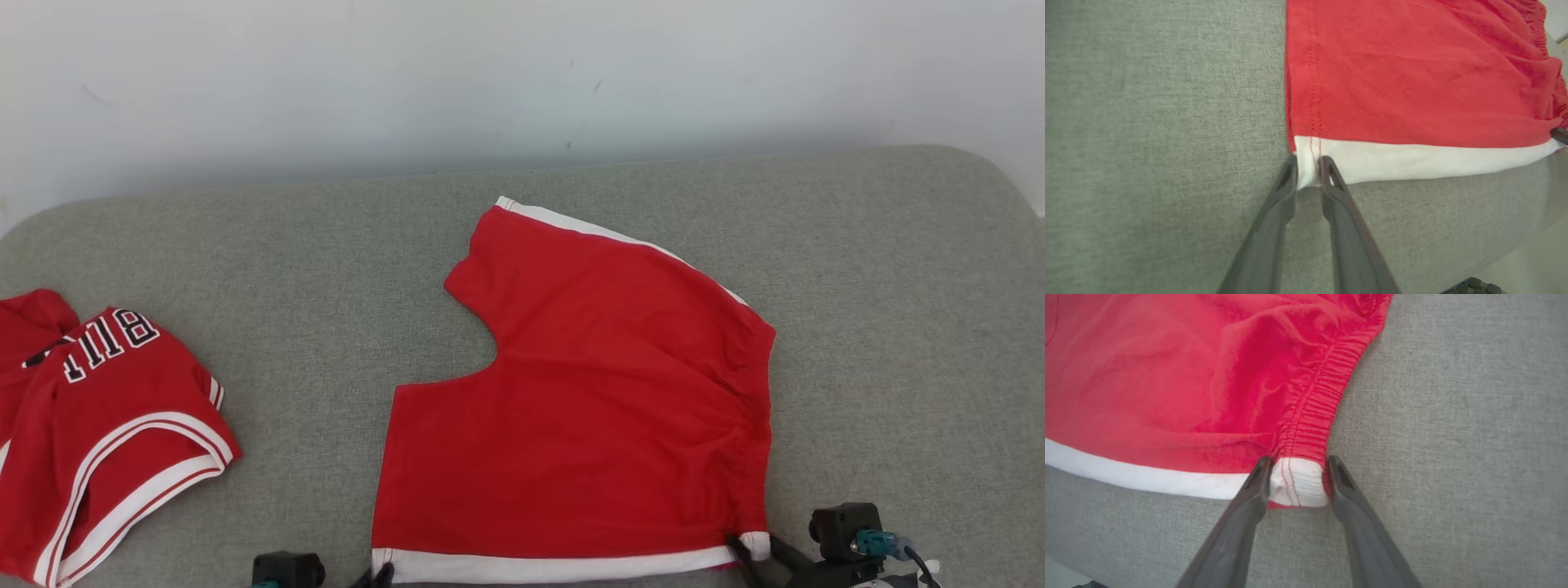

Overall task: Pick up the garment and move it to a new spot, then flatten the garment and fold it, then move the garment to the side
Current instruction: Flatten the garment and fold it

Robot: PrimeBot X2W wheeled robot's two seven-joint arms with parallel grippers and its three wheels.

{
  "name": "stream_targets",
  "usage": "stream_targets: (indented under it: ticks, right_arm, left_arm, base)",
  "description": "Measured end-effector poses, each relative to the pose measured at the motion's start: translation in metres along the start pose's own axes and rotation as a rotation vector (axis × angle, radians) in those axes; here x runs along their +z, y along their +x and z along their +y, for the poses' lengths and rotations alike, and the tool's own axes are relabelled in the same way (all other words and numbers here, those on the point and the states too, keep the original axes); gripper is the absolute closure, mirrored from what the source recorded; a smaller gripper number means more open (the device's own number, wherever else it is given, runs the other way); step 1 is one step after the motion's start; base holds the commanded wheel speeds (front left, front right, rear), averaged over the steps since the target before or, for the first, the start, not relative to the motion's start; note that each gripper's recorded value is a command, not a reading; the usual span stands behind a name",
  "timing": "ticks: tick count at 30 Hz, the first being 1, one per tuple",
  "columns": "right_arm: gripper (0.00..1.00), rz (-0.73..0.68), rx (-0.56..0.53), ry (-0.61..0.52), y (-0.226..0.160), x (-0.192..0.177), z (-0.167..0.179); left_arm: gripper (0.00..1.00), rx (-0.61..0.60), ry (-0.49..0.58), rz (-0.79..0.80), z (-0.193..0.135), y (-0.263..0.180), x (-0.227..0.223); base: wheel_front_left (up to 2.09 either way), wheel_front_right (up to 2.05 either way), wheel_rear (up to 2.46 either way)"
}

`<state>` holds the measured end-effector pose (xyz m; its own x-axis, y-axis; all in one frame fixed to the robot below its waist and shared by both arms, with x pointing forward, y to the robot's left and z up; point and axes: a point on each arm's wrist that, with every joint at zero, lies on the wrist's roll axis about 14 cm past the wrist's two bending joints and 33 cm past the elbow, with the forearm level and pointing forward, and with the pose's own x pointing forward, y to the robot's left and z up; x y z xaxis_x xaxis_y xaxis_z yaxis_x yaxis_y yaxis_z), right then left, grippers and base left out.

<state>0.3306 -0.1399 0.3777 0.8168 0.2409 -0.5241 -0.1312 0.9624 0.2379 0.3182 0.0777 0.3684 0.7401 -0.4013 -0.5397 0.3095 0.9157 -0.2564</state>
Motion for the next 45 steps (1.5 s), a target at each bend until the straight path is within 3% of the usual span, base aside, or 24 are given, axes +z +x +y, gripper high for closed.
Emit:
stream_targets:
  ticks: [11, 18, 24, 35, 39, 45]
  right_arm:
    - [1.0, -0.015, 0.025, 0.052, 0.002, 0.008, 0.002]
    - [1.0, -0.145, 0.068, 0.139, 0.0, 0.046, 0.004]
    - [1.0, -0.233, 0.123, 0.146, 0.001, 0.084, 0.011]
    - [1.0, -0.308, 0.146, 0.183, 0.015, 0.143, 0.005]
    - [1.0, -0.329, 0.159, 0.219, 0.021, 0.163, 0.006]
    - [1.0, -0.315, 0.13, 0.326, 0.034, 0.167, -0.011]
  left_arm:
    - [1.0, -0.003, 0.003, -0.027, 0.004, 0.002, 0.009]
    - [1.0, -0.002, 0.034, -0.201, 0.011, -0.003, 0.061]
    - [1.0, -0.041, 0.064, -0.308, 0.008, 0.002, 0.111]
    - [1.0, -0.162, 0.256, -0.307, -0.012, 0.036, 0.187]
    - [1.0, -0.21, 0.21, -0.314, -0.019, 0.052, 0.216]
    - [1.0, -0.235, 0.247, -0.229, -0.021, 0.086, 0.23]
  base:
    - [0.0, 0.0, 0.0]
    - [0.0, 0.0, 0.0]
    - [0.0, 0.0, 0.0]
    - [0.0, 0.0, 0.0]
    - [0.0, 0.0, 0.0]
    - [0.0, 0.0, 0.0]
